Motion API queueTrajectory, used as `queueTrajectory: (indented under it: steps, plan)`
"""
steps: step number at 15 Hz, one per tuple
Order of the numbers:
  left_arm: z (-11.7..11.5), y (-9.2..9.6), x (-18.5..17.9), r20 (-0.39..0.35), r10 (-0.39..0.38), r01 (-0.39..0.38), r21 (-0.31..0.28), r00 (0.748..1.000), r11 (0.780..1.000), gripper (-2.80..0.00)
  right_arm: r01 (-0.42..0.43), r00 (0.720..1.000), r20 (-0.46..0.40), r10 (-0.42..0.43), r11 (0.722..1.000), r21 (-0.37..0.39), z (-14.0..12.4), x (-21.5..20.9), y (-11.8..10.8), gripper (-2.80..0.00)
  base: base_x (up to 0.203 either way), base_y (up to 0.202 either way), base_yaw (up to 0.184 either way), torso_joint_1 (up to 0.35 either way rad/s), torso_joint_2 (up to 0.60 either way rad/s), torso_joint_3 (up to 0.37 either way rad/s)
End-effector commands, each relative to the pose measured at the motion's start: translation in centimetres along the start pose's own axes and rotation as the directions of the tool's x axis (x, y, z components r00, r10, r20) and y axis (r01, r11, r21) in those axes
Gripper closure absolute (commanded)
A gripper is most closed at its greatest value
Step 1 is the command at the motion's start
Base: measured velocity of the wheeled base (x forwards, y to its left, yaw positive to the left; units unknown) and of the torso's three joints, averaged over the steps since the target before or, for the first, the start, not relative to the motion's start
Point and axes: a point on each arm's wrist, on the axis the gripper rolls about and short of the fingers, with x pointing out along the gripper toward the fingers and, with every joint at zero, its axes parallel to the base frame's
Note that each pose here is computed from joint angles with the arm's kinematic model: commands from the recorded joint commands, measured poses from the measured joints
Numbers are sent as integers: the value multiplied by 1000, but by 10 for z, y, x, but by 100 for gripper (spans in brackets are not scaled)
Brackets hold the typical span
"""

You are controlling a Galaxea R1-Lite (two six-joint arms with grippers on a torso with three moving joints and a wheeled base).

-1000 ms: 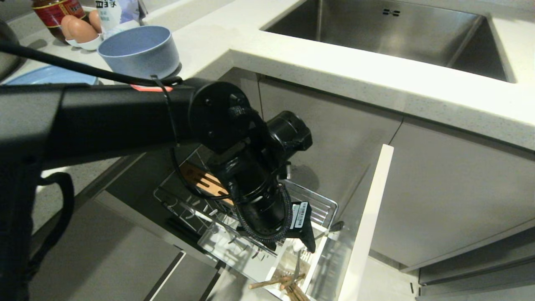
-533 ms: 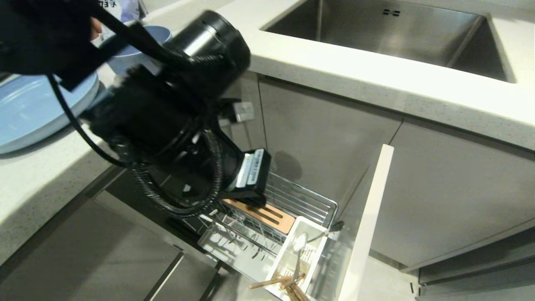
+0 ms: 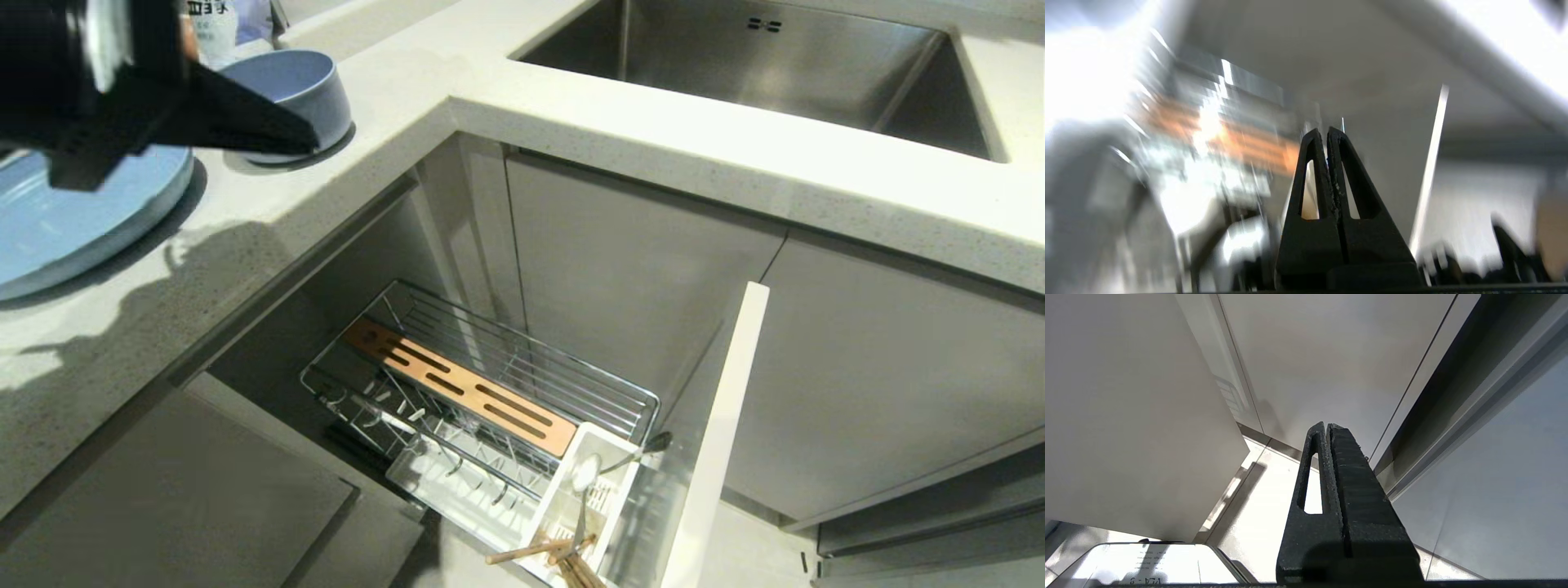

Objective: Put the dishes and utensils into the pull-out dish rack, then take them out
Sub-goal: Pick up the bowl and place it in the cupboard

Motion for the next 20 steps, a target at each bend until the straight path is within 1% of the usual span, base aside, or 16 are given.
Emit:
queueTrajectory:
  steps: [1, 2, 3, 4, 5, 7, 8, 9, 10, 13, 15, 16, 20]
  plan:
    - [15, 14, -30, 164, 22, -27, 30, 986, 999, 0, -1, 1000, 0, 1, 1000, 0, 0, 0, 0, 0, 0, 0, 0, 0, 0, 0]
    - [21, 19, -33, 220, 50, -71, 86, 974, 994, 0, -1, 1000, 0, 1, 1000, 0, 0, 0, 0, 0, 0, 0, 0, 0, 0, 0]
    - [26, 21, -34, 258, 64, -101, 135, 964, 986, 0, 0, 1000, 0, 0, 1000, 0, 0, 0, 0, 0, 0, 0, 0, 0, 0, 0]
    - [28, 22, -32, 271, 74, -125, 177, 960, 976, 0, -1, 1000, 0, 1, 1000, 0, 0, 0, 0, 0, 0, 0, 0, 0, 0, 0]
    - [28, 22, -26, 262, 87, -143, 203, 961, 969, -280, -1, 1000, 0, 1, 1000, 0, 0, 0, 0, 0, 0, 0, 0, 0, 0, 0]
    - [28, 22, -10, 240, 124, -181, 236, 963, 955, -280, -1, 1000, 0, 1, 1000, 0, 0, 0, 0, 0, 0, 0, 0, 0, 0, 0]
    - [28, 21, 1, 230, 162, -221, 263, 960, 939, -280, -1, 1000, 0, 1, 1000, 0, 0, 0, 0, 0, 0, 0, 0, 0, 0, 0]
    - [28, 21, 11, 224, 200, -262, 298, 954, 918, -280, -1, 1000, 0, 1, 1000, 0, 0, 0, 0, 0, 0, 0, 0, 0, 0, 0]
    - [28, 21, 22, 220, 220, -285, 327, 950, 901, -280, -1, 1000, 0, 1, 1000, 0, 0, 0, 0, 0, 0, 0, 0, 0, 0, 0]
    - [35, 24, 44, 250, 249, -330, 371, 936, 868, -280, 1, 1000, 0, -1, 1000, 0, 0, 0, 0, 0, 0, 0, 0, 0, 0, 0]
    - [41, 29, 55, 286, 266, -368, 407, 921, 836, -280, 0, 1000, 0, 0, 1000, 0, 0, 0, 0, 0, 0, 0, 0, 0, 0, 0]
    - [41, 31, 60, 286, 279, -382, 420, 917, 823, -280, -1, 1000, 0, 1, 1000, 0, 0, 0, 0, 0, 0, 0, 0, 0, 0, 0]
    - [38, 33, 80, 252, 292, -378, 444, 923, 813, -280, -1, 1000, 0, 1, 1000, 0, 0, 0, 0, 0, 0, 0, 0, 0, 0, 0]
